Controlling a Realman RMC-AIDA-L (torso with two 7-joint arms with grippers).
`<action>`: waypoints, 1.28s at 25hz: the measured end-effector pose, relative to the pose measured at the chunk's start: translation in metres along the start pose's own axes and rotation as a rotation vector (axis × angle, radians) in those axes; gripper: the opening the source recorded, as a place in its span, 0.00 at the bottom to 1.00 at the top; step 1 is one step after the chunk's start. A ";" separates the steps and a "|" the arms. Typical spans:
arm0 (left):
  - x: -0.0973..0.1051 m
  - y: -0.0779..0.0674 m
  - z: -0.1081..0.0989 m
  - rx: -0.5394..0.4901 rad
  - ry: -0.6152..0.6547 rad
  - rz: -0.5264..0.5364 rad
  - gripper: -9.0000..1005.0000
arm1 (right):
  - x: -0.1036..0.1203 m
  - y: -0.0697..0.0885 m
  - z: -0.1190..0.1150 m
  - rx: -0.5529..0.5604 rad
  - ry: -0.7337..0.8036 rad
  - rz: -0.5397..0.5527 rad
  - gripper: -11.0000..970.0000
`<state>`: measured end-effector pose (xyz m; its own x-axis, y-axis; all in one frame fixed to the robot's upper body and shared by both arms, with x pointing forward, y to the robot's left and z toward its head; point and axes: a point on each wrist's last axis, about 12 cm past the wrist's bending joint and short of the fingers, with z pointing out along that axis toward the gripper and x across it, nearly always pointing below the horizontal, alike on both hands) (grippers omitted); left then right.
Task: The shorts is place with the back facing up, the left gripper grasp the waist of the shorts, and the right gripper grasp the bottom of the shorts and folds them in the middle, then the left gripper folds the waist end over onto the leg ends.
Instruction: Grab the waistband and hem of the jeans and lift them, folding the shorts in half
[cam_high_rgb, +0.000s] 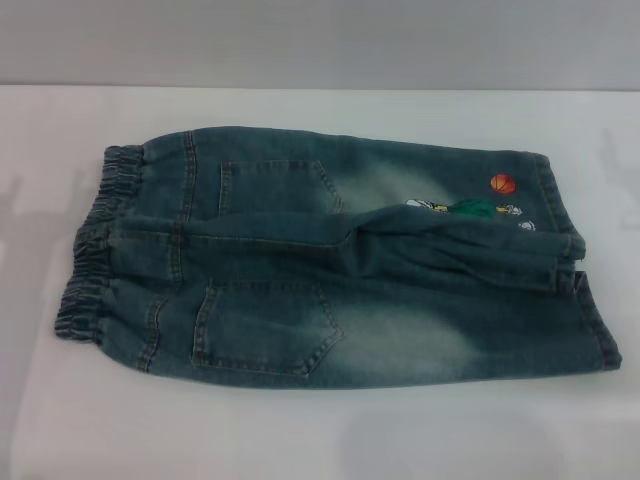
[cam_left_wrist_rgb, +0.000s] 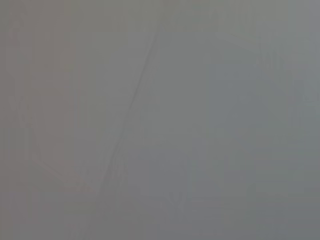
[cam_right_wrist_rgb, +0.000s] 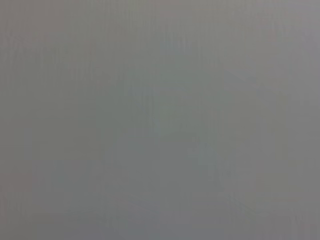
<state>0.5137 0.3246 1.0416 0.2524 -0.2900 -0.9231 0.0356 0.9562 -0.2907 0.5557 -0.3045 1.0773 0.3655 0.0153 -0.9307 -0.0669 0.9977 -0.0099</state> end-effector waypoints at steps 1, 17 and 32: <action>0.000 0.000 -0.001 0.002 0.003 0.001 0.86 | 0.000 0.000 -0.001 -0.001 0.003 0.000 0.60; 0.001 0.000 -0.004 0.008 0.006 -0.031 0.85 | 0.003 0.001 -0.008 -0.023 0.017 0.069 0.67; -0.039 -0.004 0.037 0.479 0.169 -0.319 0.85 | 0.006 0.004 -0.012 -0.060 0.047 0.153 0.67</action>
<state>0.5395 0.3331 1.0881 0.0017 -0.5310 -0.8474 0.5259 0.7212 -0.4509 0.5463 -0.3013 1.0674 0.3029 0.1624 -0.9391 -0.1745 0.9782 0.1129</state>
